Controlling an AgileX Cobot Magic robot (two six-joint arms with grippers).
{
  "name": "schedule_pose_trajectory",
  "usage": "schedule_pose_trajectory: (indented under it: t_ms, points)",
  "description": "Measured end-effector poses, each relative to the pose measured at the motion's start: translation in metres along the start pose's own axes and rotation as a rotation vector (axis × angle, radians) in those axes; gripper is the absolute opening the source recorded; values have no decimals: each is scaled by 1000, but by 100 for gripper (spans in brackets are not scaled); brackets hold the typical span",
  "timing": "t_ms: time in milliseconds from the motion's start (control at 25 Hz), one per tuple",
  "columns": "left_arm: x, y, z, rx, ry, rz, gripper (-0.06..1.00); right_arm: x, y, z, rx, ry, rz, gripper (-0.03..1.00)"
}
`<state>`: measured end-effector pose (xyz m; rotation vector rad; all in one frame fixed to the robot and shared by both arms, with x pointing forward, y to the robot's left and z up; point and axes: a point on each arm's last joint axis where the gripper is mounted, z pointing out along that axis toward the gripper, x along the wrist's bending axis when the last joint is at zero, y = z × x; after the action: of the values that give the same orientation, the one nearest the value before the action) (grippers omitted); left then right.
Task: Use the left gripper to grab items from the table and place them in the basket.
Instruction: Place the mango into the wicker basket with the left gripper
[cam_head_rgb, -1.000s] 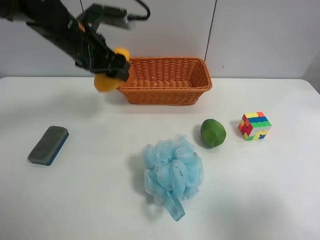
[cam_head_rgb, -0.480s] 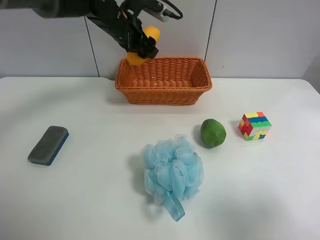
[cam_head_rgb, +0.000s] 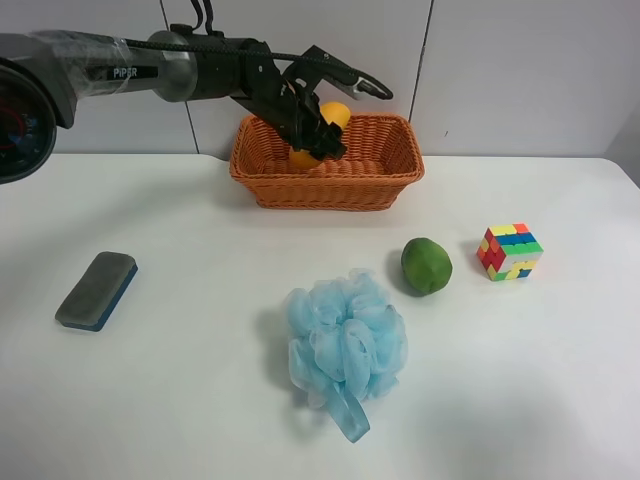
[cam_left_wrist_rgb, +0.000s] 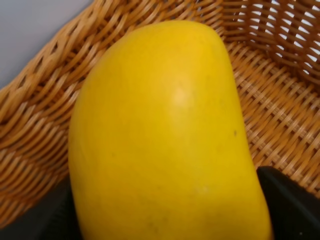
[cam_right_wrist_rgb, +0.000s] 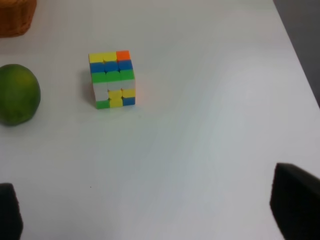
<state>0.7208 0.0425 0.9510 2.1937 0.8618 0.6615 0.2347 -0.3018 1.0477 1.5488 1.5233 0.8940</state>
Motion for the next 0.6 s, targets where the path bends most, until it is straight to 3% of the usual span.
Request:
schedule_pose_trajectory:
  t_ms: [320, 440, 600]
  points:
    - [0, 1, 0, -1, -1, 17, 65, 0, 0, 0, 0, 0, 0, 99]
    - [0, 1, 0, -6, -1, 12, 88, 0, 0, 0, 0, 0, 0, 99]
    - [0, 1, 0, -10, -4, 2, 98, 0, 0, 0, 0, 0, 0, 99]
